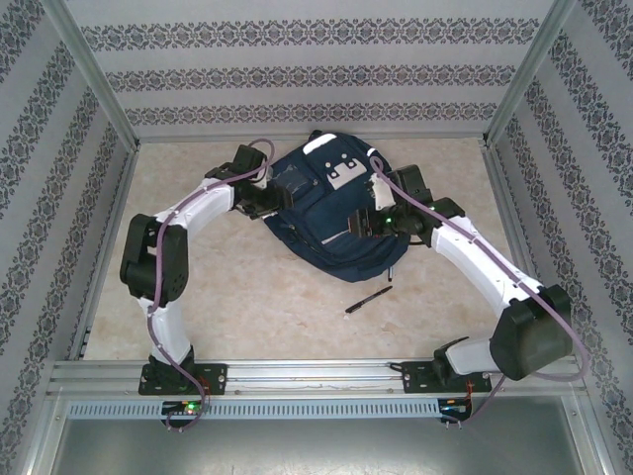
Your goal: Pack books, pencil case, and school supplies into a backpack
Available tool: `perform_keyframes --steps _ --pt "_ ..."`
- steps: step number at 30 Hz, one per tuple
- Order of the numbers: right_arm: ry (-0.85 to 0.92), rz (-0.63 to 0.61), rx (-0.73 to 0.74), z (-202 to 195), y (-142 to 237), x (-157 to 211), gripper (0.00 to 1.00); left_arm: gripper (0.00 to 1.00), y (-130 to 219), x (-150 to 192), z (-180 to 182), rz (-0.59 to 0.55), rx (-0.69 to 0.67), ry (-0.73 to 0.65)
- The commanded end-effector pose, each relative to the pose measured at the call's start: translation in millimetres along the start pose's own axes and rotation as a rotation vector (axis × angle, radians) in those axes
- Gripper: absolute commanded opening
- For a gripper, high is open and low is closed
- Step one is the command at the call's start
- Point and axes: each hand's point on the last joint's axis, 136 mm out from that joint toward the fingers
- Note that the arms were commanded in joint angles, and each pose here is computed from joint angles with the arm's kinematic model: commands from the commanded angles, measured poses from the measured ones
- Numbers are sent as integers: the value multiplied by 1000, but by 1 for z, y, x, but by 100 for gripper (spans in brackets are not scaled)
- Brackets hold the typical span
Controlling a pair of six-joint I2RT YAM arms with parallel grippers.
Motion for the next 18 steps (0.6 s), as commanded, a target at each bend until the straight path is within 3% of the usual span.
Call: perform_keyframes --steps 1,8,13,18 --pt "38 -5 3 9 -1 -8 45 61 -10 -8 -18 16 71 3" --pt "59 15 -1 18 -10 -1 44 60 -36 -2 5 35 14 53" --pt "78 25 -21 31 -20 0 44 57 -51 -7 2 41 36 77" --pt "97 56 -52 55 -40 3 43 17 -52 -8 6 33 22 97"
Point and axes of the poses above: each hand's point on the last joint's axis, 136 mm out from that joint toward the fingers, its own y axis back along the fingers, its own z axis along the line the jaws close on, x = y × z, and after that the axes turned 7 degrees about y, right-handed
